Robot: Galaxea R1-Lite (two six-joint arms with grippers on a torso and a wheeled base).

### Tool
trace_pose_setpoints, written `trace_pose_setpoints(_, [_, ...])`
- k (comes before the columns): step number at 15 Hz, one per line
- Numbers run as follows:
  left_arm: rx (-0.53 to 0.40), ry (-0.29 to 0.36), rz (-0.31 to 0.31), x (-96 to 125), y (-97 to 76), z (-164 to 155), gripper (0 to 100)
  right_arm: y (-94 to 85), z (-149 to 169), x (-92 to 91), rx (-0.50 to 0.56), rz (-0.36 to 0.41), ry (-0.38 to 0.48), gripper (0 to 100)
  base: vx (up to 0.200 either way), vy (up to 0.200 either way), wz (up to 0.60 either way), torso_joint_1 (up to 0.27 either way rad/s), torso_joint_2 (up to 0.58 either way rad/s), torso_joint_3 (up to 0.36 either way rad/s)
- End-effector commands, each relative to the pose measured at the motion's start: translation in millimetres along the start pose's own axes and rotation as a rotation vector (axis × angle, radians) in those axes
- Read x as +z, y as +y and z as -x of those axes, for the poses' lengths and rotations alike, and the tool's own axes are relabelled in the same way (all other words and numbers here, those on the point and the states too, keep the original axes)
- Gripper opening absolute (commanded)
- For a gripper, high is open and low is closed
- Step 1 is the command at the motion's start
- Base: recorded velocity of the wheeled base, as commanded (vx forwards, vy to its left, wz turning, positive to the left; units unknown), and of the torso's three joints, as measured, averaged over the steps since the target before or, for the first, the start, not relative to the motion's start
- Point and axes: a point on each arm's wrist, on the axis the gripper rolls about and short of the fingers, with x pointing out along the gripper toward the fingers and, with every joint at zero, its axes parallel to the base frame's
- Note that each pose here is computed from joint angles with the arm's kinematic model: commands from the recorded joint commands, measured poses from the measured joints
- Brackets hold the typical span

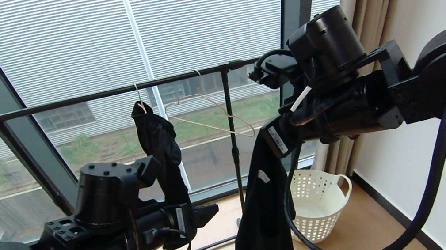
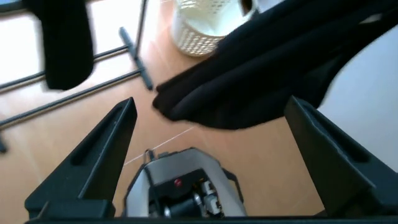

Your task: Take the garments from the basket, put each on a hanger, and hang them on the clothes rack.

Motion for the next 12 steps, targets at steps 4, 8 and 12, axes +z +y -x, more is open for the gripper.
trace_pose_setpoints(4, [-0.052, 0.024, -0.031, -18, -19.7, -36, 100, 23.1, 2, -2.0, 0.036, 0.026, 0.000, 0, 0.000, 0.000, 0.00, 0.000, 0.00, 0.000])
trace_pose_setpoints(8, [-0.076, 0.020, -0.044, -17, -28.5, -43, 100, 34.8, -3, -5.9, 0.043, 0.049, 0.013, 0, 0.000, 0.000, 0.00, 0.000, 0.00, 0.000])
trace_pose_setpoints(12, [-0.080, 0.019, -0.050, -22, -29.8, -56, 100, 41.9, -1, -6.9, 0.057, 0.060, 0.014, 0, 0.000, 0.000, 0.00, 0.000, 0.00, 0.000])
